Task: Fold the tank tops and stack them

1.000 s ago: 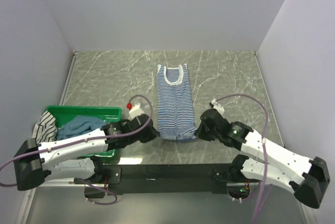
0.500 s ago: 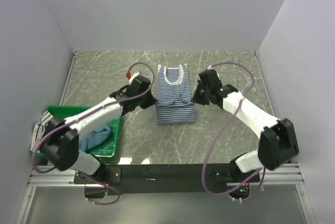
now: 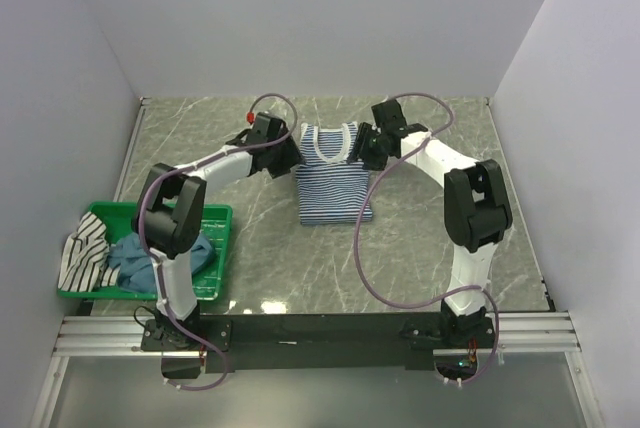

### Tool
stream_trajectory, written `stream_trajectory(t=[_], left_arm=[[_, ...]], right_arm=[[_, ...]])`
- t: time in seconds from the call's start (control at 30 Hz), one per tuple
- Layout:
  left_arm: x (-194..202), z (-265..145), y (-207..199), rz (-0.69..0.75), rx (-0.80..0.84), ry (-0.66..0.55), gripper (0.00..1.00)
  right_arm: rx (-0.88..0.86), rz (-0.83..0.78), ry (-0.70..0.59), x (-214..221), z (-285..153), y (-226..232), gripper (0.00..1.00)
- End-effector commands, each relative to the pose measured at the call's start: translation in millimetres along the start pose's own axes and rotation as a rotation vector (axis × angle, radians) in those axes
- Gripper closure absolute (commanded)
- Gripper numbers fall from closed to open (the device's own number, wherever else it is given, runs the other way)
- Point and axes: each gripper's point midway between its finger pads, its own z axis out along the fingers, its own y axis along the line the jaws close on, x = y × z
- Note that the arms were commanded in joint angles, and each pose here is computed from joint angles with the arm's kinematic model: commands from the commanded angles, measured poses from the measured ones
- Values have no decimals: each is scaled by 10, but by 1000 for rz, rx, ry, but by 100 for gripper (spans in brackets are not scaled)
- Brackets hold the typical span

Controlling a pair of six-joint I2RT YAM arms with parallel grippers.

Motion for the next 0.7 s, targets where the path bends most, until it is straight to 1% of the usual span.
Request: stream_trajectory(t=[0.0,0.03,0.07,0.1,0.13,0.2,0.23,0.27,0.3,0.33,0.37,0.4,0.47,0.5,0.53,0.6,0.63,0.67], left_arm=[[-317,-276,-406,34,126,-94,36],[-326,-392,-389,32,121,-108,35],[-367,-446,-331,16,89,-136,35],[-356,-507,-319,13,88,-137,36],[-303,-610,-282,-2,86,-132,40],[-190,-684,-295,-3,97,-122,48],[-100,-720,-302,6,103,-112,54],[70,-737,-378,28,111,-81,57],[128,-734,-392,36,100,-86,64],[306,-729,-454,55,112,-55,67],[380,-715,-491,56,125,-45,71],[506,-685,-468,56,126,-20,78],[711,-632,-495,52,135,9,85],[814,-604,-466,54,126,29,87],[1007,-543,-396,59,103,66,93],[1205,-476,-218,59,50,99,99],[1296,-433,-122,45,17,107,100],[1357,-414,-37,38,-5,114,99]], right_arm=[[-21,-56,-92,-307,-175,113,41],[-18,-59,-117,-352,-275,127,40],[24,-55,-129,-317,-297,25,40],[30,-54,-137,-284,-335,11,42],[26,-53,-169,-308,-458,34,42],[44,-68,-162,-119,-463,17,44],[49,-80,-169,-70,-509,50,47],[68,-92,-141,108,-489,67,48],[78,-95,-141,164,-483,56,51],[62,-94,-156,185,-503,100,54],[68,-74,-130,333,-451,24,57],[38,-75,-120,411,-458,76,62],[50,-73,-101,571,-373,4,65],[55,-77,-89,632,-344,-12,70],[68,-84,-55,791,-262,-62,72],[76,-89,-15,986,-184,-114,73],[74,-96,-1,1088,-163,-113,74],[93,-85,22,1233,-125,-227,74]])
